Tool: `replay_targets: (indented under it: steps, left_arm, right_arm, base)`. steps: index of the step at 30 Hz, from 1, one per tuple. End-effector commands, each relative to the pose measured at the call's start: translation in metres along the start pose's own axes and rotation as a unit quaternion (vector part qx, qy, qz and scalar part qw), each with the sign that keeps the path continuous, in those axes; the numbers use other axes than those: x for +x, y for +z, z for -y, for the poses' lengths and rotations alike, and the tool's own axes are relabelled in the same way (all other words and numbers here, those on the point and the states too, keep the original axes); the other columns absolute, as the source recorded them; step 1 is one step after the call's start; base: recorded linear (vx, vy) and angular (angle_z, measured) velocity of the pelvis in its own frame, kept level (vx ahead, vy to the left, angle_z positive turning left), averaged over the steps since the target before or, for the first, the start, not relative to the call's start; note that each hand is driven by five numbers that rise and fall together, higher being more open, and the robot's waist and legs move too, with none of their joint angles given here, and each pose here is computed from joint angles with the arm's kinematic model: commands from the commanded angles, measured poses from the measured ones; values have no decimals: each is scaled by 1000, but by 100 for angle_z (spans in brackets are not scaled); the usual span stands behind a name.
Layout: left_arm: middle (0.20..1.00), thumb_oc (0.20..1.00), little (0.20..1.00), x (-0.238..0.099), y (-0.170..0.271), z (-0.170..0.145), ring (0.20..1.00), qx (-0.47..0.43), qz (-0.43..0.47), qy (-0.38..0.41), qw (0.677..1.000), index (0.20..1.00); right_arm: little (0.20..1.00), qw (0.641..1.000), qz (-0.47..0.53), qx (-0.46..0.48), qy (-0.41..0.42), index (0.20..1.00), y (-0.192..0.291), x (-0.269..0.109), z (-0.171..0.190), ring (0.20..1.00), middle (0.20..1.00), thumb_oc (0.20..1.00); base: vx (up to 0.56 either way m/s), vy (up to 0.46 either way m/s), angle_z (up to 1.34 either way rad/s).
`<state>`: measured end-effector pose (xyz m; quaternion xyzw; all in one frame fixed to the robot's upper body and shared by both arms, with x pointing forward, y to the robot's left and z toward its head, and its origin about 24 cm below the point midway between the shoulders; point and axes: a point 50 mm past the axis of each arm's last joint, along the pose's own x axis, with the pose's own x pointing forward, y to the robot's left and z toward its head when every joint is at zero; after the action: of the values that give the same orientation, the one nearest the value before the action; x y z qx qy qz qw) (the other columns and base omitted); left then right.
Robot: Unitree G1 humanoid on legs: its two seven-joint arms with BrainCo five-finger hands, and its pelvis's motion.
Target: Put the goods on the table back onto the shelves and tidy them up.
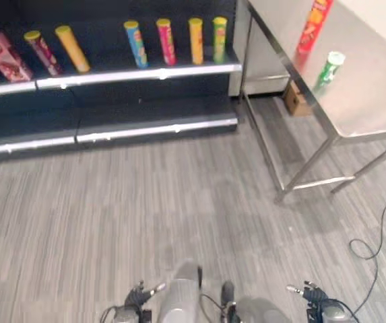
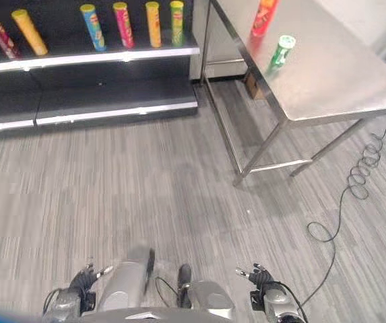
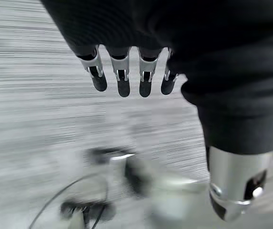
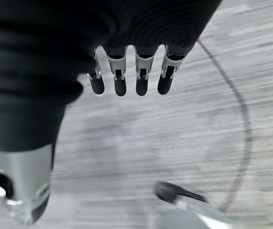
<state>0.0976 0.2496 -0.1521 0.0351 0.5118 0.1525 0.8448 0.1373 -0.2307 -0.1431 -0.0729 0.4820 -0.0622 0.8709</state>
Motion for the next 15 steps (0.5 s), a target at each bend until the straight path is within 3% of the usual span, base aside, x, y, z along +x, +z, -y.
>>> replay_targets:
  steps: [1,7,15]
  left_arm:
    - [1000,1000,1000,1,17,1,1000,-21,44,1,999,1000]
    - [1000,1000,1000,-2,0,-8,1000,-7,17,8,1000,1000]
    - [1000,1000,1000,1,17,-22,1000,1,40,28,999,1000]
  right_arm:
    - [1000,999,18,-42,-22,1000,3,-4,26,1000,1000,1000]
    - [1000,999,8,-48,-8,1000,-4,-5,21,1000,1000,1000]
    - [1000,998,21,-53,-3,1000,3,-3,15,1000,1000,1000]
  base:
    - [740,119,-33]
    - [438,167,-65]
    - [440,223,-67]
